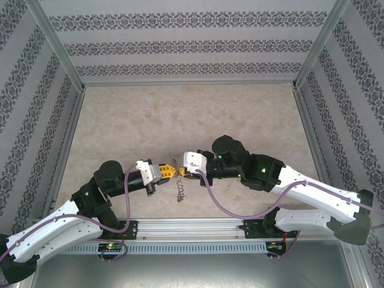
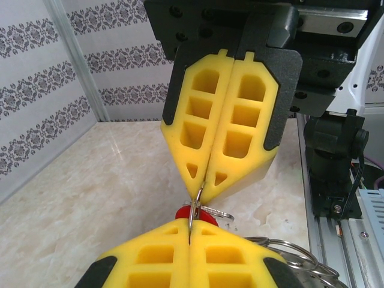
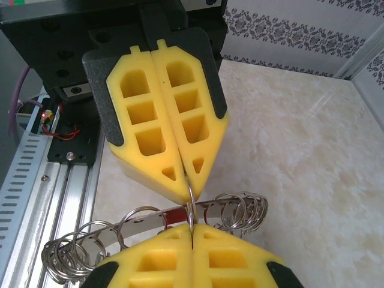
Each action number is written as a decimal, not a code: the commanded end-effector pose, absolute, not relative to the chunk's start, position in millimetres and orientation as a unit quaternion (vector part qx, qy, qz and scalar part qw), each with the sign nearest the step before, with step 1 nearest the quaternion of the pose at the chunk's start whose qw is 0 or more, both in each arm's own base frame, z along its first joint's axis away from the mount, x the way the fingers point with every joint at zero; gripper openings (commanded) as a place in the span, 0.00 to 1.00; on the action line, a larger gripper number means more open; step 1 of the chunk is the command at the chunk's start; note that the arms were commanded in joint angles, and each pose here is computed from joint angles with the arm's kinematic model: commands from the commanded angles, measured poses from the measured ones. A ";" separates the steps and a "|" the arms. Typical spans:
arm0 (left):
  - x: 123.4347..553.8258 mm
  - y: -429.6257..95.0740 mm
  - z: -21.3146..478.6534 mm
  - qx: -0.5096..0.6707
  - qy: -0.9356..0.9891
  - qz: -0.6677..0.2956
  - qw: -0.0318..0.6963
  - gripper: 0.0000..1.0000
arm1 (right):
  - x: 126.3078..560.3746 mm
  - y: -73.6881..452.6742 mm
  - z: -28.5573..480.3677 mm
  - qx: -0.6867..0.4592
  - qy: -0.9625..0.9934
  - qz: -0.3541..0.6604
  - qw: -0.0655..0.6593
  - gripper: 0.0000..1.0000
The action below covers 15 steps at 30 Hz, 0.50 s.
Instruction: Put the keys on the keyring
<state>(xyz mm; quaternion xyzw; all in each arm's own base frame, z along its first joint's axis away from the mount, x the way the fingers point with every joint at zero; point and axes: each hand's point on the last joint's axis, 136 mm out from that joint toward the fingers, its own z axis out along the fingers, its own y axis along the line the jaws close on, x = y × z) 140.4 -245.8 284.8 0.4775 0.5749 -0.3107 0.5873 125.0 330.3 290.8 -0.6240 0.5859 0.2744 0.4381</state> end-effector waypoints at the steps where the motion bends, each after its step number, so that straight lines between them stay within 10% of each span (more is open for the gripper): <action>1: 138.5 -247.2 294.2 0.485 0.564 -0.304 0.596 0.00 | 109.7 345.5 335.2 -0.624 0.528 0.318 0.480 0.00; 15: 138.1 -247.2 295.5 0.486 0.562 -0.304 0.597 0.00 | 105.2 346.1 331.2 -0.637 0.518 0.319 0.474 0.00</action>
